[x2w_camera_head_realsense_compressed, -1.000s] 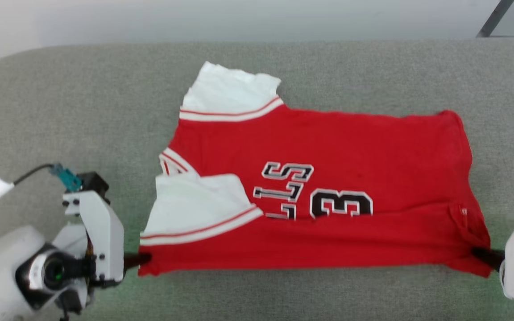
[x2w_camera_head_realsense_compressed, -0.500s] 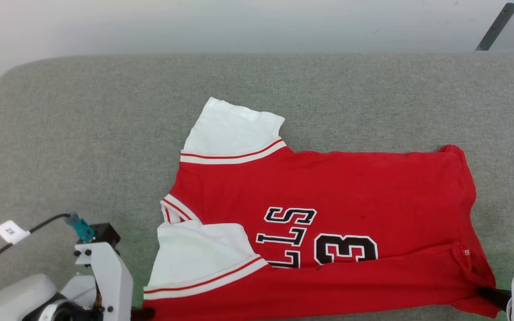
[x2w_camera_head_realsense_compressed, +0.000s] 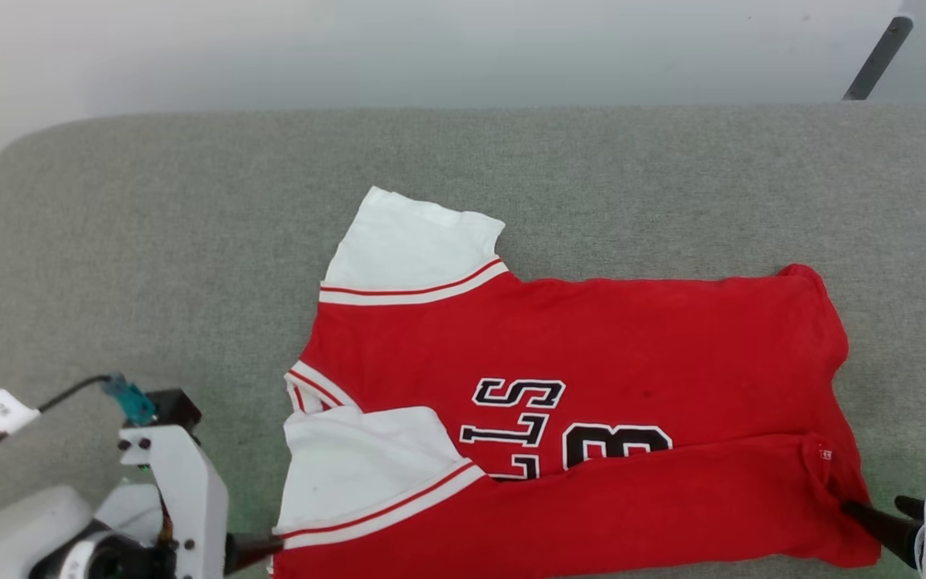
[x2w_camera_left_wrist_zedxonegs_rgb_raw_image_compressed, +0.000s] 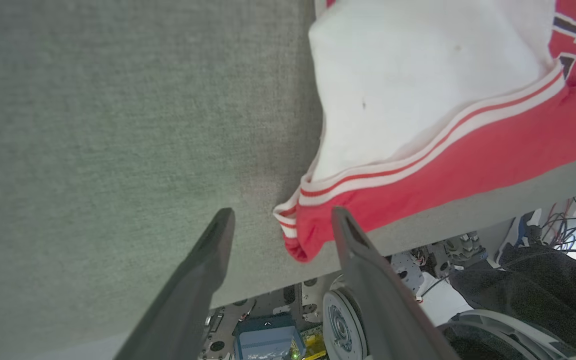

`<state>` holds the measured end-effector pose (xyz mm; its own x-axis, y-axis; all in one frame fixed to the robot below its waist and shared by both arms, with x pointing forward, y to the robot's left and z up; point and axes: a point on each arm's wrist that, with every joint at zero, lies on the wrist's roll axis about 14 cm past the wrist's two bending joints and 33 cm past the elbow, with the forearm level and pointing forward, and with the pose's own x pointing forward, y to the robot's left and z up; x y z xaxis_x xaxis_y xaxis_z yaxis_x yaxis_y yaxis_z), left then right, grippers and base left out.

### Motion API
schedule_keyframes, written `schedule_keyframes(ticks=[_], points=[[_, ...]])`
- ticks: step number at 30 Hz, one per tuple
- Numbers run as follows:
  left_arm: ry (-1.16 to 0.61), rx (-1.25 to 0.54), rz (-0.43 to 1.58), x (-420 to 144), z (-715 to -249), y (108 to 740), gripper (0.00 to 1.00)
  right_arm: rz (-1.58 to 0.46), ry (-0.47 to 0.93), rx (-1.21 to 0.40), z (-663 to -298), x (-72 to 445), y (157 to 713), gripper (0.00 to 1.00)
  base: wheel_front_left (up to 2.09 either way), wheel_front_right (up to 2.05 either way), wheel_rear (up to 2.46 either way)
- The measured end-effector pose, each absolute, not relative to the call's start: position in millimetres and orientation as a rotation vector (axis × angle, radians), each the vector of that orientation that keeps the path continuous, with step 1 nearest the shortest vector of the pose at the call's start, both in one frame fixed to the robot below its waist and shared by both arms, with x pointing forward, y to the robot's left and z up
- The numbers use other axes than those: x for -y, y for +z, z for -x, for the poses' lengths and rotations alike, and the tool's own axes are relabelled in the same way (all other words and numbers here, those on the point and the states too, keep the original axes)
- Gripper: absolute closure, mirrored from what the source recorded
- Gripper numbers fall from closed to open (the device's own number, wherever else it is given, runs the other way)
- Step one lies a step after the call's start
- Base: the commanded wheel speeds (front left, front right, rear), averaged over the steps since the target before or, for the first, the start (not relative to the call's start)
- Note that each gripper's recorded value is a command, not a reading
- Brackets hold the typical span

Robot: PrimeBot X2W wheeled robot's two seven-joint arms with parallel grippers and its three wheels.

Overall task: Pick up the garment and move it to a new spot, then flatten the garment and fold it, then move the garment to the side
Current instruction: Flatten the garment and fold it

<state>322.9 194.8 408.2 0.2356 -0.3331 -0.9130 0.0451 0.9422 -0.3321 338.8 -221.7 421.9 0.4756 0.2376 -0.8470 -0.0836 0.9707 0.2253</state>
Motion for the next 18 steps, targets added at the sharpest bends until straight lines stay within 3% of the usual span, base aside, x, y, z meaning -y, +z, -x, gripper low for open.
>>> schedule_keyframes(ticks=[10,18], points=[[-0.261,-1.105,0.206,-203.2,-371.9,454.0,0.0,-0.148,0.185,-0.871,-352.4,225.3,457.3,0.0,0.0,0.0,0.0],[-0.306,-0.835,0.154,-193.4,-437.6,504.4,0.0,-0.127,0.19,-0.463,-388.5,218.8,521.9,0.0,0.0,0.0,0.0]])
